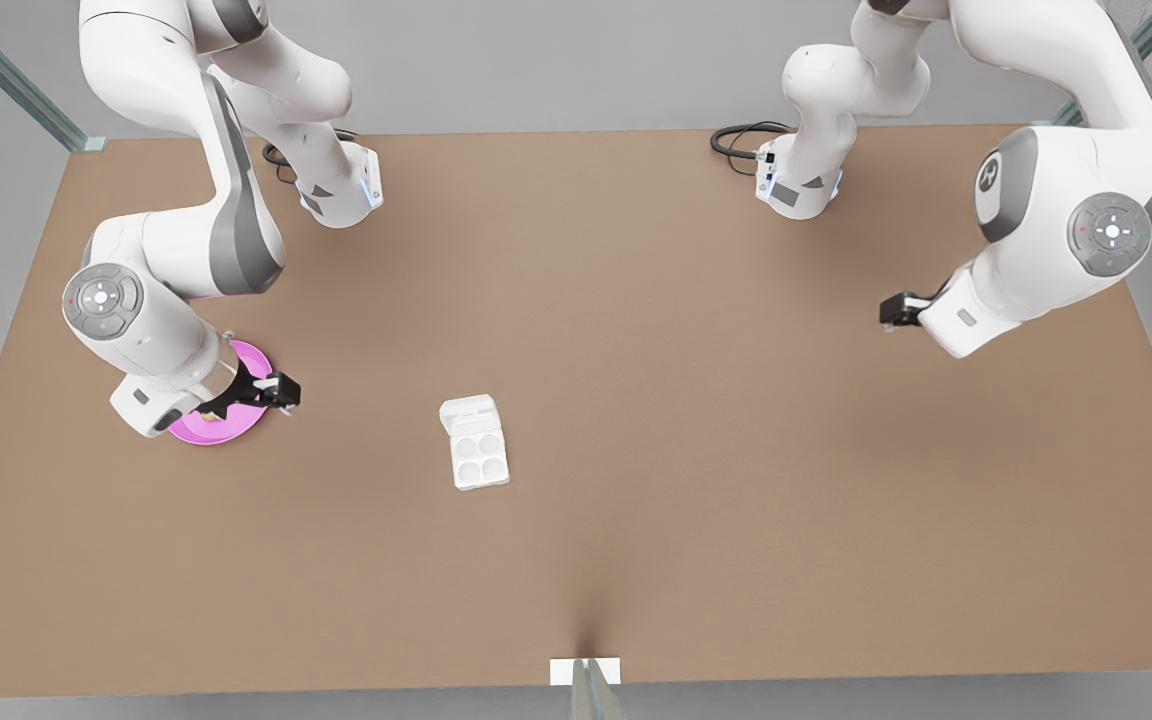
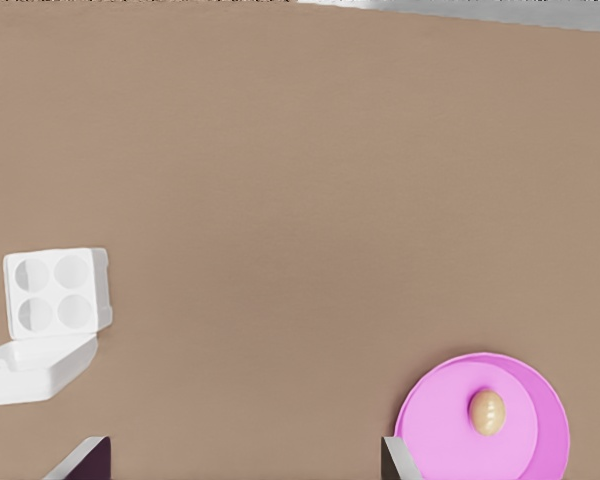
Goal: Pack egg into the box and close the box lid
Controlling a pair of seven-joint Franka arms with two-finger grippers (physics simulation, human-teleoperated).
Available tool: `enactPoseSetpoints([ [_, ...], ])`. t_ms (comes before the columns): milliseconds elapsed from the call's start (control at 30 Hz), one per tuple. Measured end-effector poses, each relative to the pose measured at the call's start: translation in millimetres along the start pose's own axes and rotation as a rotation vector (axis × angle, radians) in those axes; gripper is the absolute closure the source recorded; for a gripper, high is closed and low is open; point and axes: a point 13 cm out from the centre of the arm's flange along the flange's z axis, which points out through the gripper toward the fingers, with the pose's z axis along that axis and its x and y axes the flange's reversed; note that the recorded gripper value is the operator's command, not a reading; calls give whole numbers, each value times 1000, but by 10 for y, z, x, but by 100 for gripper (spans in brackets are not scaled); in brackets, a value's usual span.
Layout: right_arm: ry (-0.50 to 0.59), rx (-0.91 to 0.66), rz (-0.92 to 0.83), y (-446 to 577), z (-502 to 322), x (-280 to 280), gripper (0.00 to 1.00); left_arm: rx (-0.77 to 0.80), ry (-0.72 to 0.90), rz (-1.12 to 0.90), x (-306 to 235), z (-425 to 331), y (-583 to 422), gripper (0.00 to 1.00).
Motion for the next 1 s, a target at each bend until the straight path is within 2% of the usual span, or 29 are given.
enactPoseSetpoints([
  [100, 20, 0, 3, -26, 93, 16, 0, -1, -12, 10, -33, -6, 0, 0],
  [233, 126, -1, 16, -149, 643, 29, 0, -3, -20, 21, -59, -8, -4, 0],
  [300, 216, -15, 94, -658, 1213, 52, 0, -3, -23, 25, -66, -10, -3, 0],
  [367, 258, -18, 152, -1132, 1608, 102, 0, -3, -20, 29, -82, 13, -2, 0],
  [467, 303, 0, 170, -1473, 1962, 324, 0, -3, -19, 35, -95, 32, -4, 0],
  [533, 337, 0, 178, -1666, 2296, 715, 0, -4, -18, 38, -99, 37, -4, 0],
  [600, 299, -5, 184, -1896, 2476, 809, 0, -4, -19, 40, -101, 35, -4, 0],
  [767, 140, -8, 134, -2293, 2634, 528, 0, -4, -18, 46, -103, 44, -3, 0],
  [1000, 68, -14, 34, -2445, 2859, 377, 0, -4, -15, 52, -112, 62, -4, 0],
])
